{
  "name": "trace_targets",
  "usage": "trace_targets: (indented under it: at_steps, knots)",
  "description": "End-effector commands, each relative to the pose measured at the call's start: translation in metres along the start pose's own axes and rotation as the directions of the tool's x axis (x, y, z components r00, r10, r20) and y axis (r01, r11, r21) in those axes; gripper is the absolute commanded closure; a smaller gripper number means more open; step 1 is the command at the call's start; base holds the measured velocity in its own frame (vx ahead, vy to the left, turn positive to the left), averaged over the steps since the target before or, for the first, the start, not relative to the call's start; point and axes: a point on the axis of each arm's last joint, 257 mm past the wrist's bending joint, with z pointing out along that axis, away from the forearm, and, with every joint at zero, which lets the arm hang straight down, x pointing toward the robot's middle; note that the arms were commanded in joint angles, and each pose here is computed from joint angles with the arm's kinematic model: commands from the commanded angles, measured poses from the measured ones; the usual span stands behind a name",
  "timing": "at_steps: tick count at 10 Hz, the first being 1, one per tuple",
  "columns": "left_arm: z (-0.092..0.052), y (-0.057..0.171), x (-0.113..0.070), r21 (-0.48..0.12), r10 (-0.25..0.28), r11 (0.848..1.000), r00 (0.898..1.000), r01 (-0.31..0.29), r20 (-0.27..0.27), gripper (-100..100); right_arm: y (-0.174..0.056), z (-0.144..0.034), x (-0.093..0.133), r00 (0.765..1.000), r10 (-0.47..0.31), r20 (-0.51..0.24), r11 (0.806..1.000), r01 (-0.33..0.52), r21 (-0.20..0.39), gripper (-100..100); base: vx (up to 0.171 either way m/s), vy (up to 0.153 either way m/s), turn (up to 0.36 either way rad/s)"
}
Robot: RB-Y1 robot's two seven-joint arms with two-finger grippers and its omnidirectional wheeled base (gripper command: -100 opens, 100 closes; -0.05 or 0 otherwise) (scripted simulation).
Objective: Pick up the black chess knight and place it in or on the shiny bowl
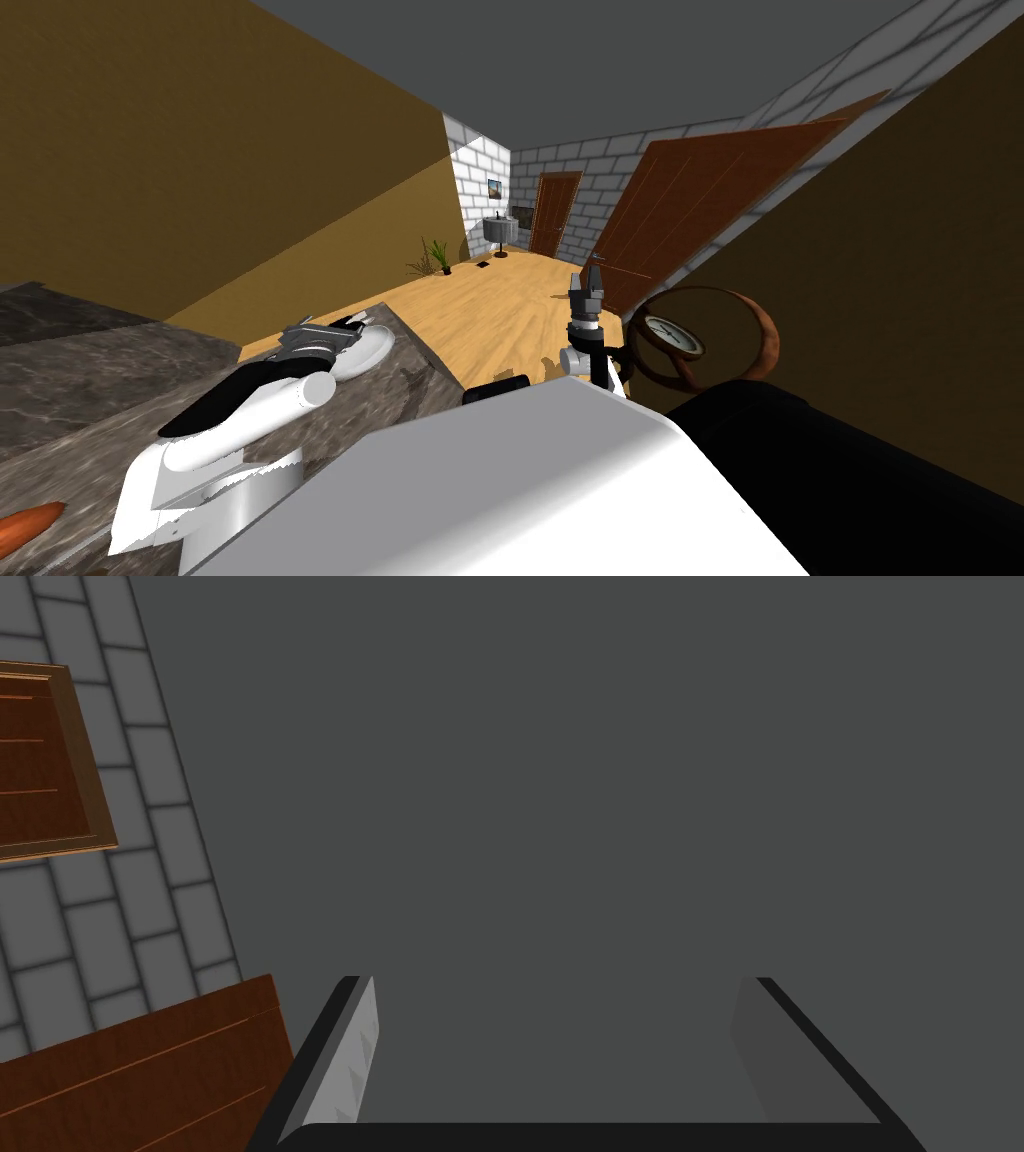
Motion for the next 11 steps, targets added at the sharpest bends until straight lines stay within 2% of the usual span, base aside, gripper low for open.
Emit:
trace_targets:
  at_steps: [1, 3, 4, 5, 7, 8, 10, 11]
  knots:
    - [0.000, 0.000, 0.000, 0.000, 0.000, 1.000, 1.000, 0.000, 0.000, -100, 0.000, 0.000, 0.000, 1.000, 0.000, 0.000, 1.000, 0.000, 0.000, 0, 0.000, 0.000, 0.000]
    - [0.000, 0.000, 0.000, 0.000, 0.000, 1.000, 1.000, 0.000, 0.000, -100, 0.000, 0.000, 0.000, 1.000, 0.000, 0.000, 1.000, 0.000, 0.000, 0, 0.000, 0.000, 0.000]
    - [0.000, 0.000, 0.000, 0.000, 0.000, 1.000, 1.000, 0.000, 0.000, 0, 0.000, 0.000, 0.000, 1.000, 0.000, 0.000, 1.000, 0.000, 0.000, 0, 0.000, 0.000, 0.000]
    - [0.014, 0.011, 0.021, -0.020, 0.007, 1.000, 0.999, -0.008, -0.049, -100, 0.000, 0.000, 0.000, 1.000, 0.000, 0.000, 1.000, 0.000, 0.000, 0, -0.013, -0.037, 0.304]
    - [0.030, 0.019, 0.026, -0.038, -0.014, 0.999, 0.999, 0.012, -0.051, -100, 0.000, 0.000, 0.000, 1.000, 0.000, 0.000, 1.000, 0.000, 0.000, 0, -0.017, -0.043, 0.185]
    - [0.038, 0.027, 0.046, -0.051, -0.001, 0.999, 0.995, -0.004, -0.099, -100, 0.000, 0.000, 0.000, 1.000, 0.000, 0.000, 1.000, 0.000, 0.000, 0, -0.014, -0.032, 0.345]
    - [0.054, 0.034, 0.058, -0.068, -0.021, 0.998, 0.994, 0.013, -0.108, -100, 0.000, 0.000, 0.000, 1.000, 0.000, 0.000, 1.000, 0.000, 0.000, 0, -0.019, -0.037, 0.125]
    - [0.059, 0.043, 0.051, -0.088, -0.026, 0.996, 0.995, 0.018, -0.092, -100, 0.000, 0.000, 0.000, 1.000, 0.000, 0.000, 1.000, 0.000, 0.000, 0, -0.002, -0.003, -0.060]
